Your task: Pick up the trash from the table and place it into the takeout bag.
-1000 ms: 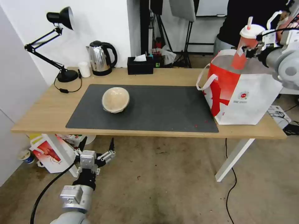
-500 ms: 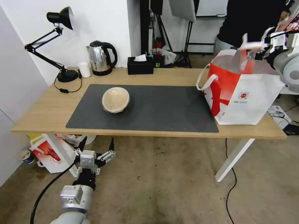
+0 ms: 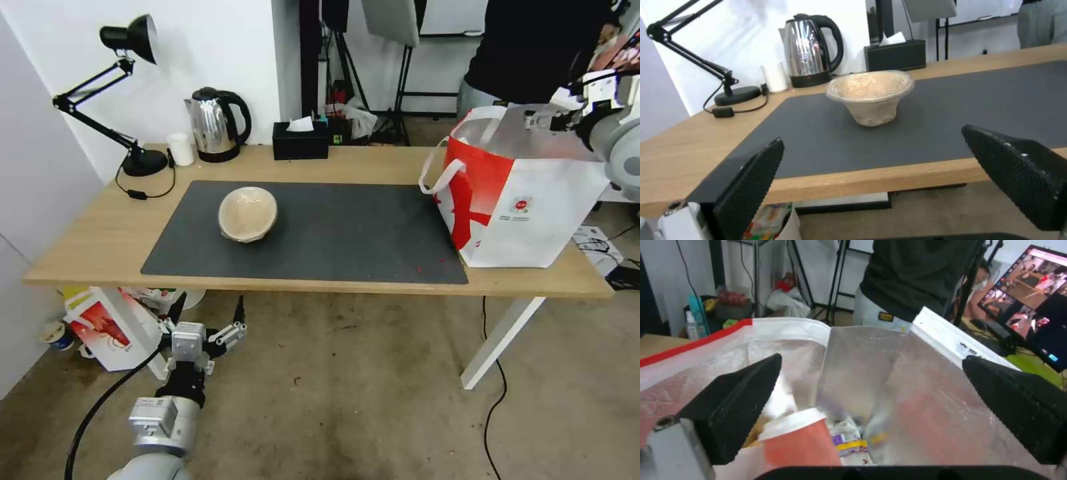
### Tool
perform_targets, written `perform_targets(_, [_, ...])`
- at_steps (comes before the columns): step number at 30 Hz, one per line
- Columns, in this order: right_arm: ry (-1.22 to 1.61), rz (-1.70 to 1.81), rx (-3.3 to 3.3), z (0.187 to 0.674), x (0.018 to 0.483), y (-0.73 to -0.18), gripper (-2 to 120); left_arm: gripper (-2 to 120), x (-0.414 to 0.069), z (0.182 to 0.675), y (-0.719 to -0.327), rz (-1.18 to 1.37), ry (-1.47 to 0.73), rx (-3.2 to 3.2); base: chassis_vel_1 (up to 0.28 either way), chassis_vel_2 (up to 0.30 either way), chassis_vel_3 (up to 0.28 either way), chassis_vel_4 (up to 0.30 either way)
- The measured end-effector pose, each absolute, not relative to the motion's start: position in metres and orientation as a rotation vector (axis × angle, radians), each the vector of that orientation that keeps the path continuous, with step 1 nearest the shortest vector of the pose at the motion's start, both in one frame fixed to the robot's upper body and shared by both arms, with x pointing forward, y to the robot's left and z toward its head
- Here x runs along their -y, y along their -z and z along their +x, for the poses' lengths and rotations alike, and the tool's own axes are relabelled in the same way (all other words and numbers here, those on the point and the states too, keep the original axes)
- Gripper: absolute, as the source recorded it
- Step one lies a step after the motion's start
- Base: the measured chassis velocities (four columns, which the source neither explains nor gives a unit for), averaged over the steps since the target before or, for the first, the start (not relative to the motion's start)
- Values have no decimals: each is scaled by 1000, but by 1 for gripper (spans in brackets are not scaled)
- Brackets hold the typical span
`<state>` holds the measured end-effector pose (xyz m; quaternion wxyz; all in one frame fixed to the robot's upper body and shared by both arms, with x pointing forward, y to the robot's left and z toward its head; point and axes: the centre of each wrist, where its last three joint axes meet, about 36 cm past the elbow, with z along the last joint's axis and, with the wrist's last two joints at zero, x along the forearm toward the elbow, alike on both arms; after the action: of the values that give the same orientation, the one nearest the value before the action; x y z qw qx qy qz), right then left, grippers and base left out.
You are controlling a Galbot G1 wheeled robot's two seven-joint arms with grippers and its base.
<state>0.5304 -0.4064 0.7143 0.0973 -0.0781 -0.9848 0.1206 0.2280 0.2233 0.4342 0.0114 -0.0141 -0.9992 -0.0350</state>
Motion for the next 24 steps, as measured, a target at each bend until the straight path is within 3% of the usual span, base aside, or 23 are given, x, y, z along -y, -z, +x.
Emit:
perform_targets(13, [-208, -95, 3164, 507, 373, -694, 100, 100, -223, 228, -434, -44, 109, 3117, 0, 0, 0, 0])
perform_targets(16, [17, -34, 3449, 476, 319, -684, 100, 100, -223, 228, -434, -44, 109, 3117, 0, 0, 0, 0])
perform_targets(24, [238, 87, 3602, 413, 254, -665, 100, 100, -223, 228, -434, -44, 109, 3117, 0, 0, 0, 0])
